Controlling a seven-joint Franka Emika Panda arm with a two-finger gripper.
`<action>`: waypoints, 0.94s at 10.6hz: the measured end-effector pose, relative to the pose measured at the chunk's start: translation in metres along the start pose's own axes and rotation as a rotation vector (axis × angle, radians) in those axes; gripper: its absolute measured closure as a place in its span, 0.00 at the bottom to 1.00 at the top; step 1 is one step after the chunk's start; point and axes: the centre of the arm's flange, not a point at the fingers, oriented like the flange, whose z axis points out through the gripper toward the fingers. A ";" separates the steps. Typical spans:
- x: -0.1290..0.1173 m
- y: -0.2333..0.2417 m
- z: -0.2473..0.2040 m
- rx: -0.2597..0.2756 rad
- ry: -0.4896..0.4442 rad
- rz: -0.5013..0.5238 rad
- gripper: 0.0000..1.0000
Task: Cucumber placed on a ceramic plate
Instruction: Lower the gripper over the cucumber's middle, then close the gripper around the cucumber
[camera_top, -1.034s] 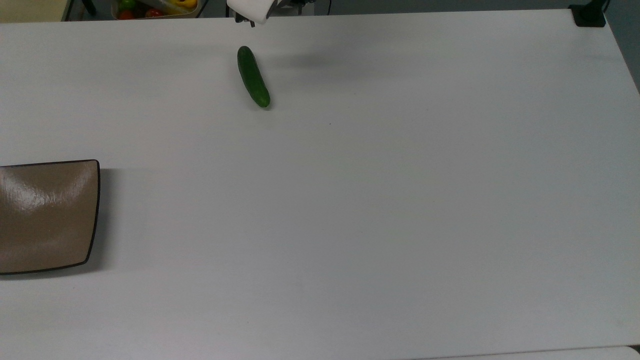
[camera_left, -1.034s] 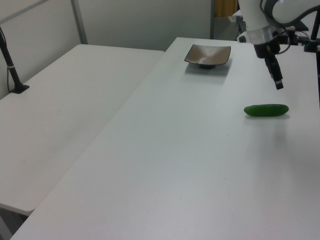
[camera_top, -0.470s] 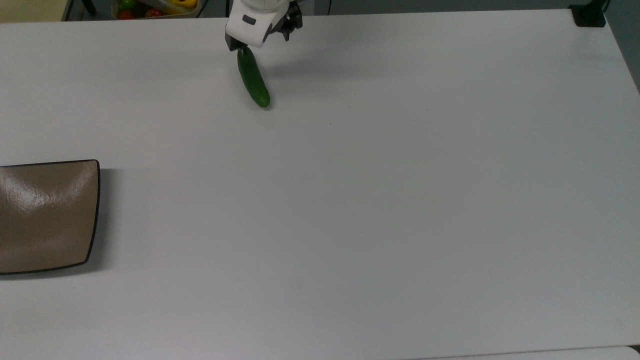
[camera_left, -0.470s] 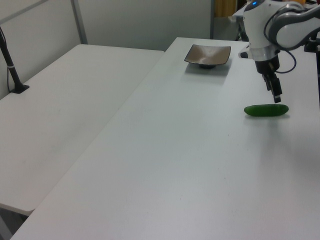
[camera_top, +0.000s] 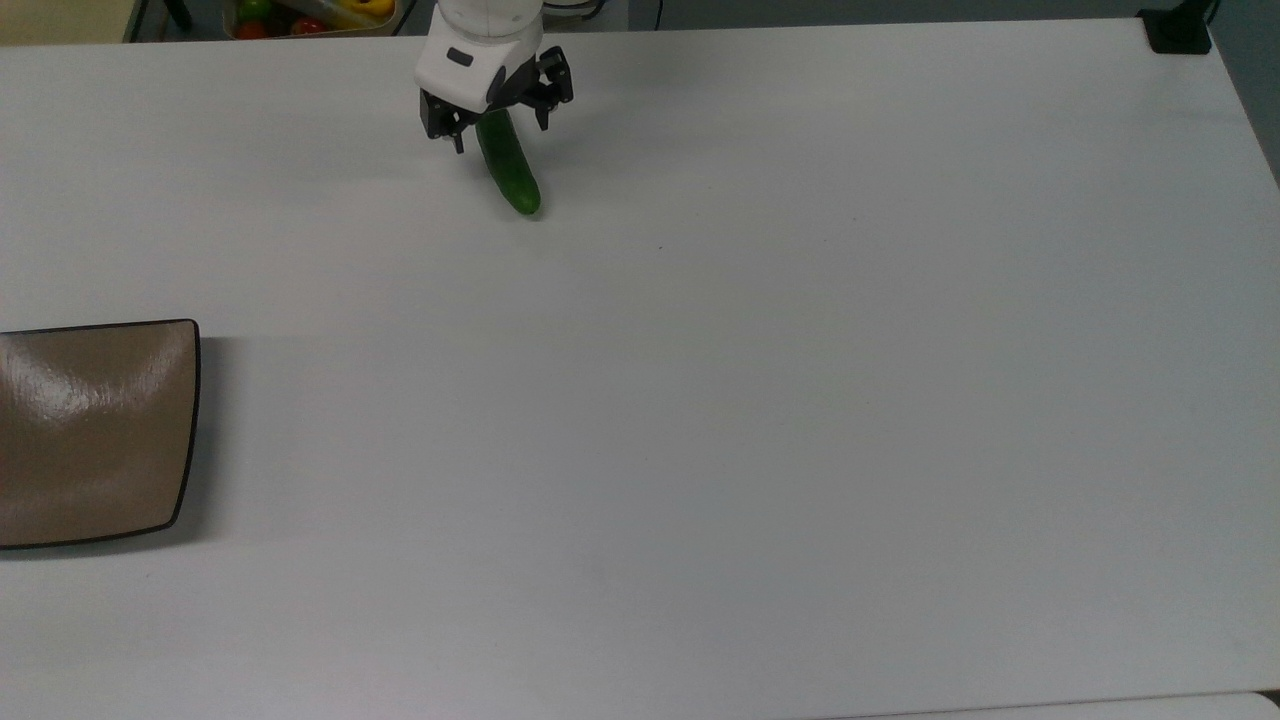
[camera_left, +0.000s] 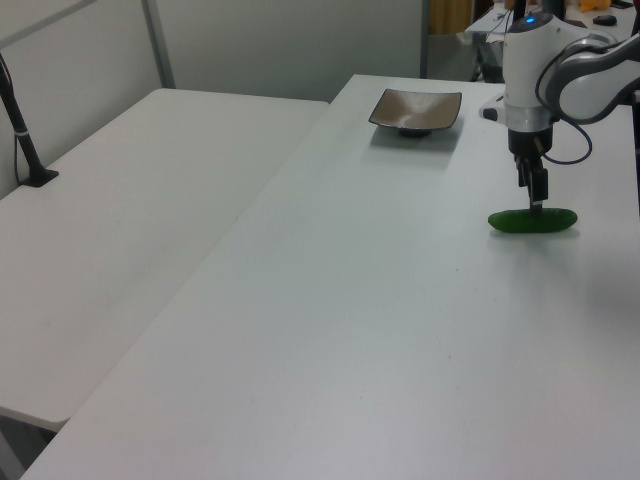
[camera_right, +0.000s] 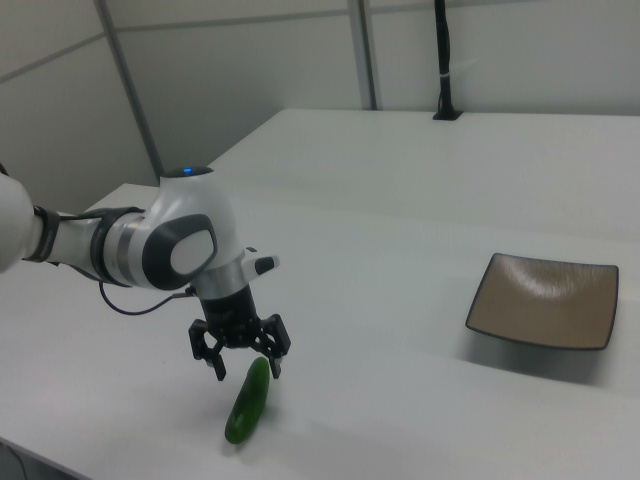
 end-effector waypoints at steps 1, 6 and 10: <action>-0.004 0.004 0.005 0.000 0.008 -0.001 0.00; -0.004 0.006 0.035 0.009 0.009 -0.007 0.00; -0.004 0.004 0.053 0.025 -0.019 -0.013 0.20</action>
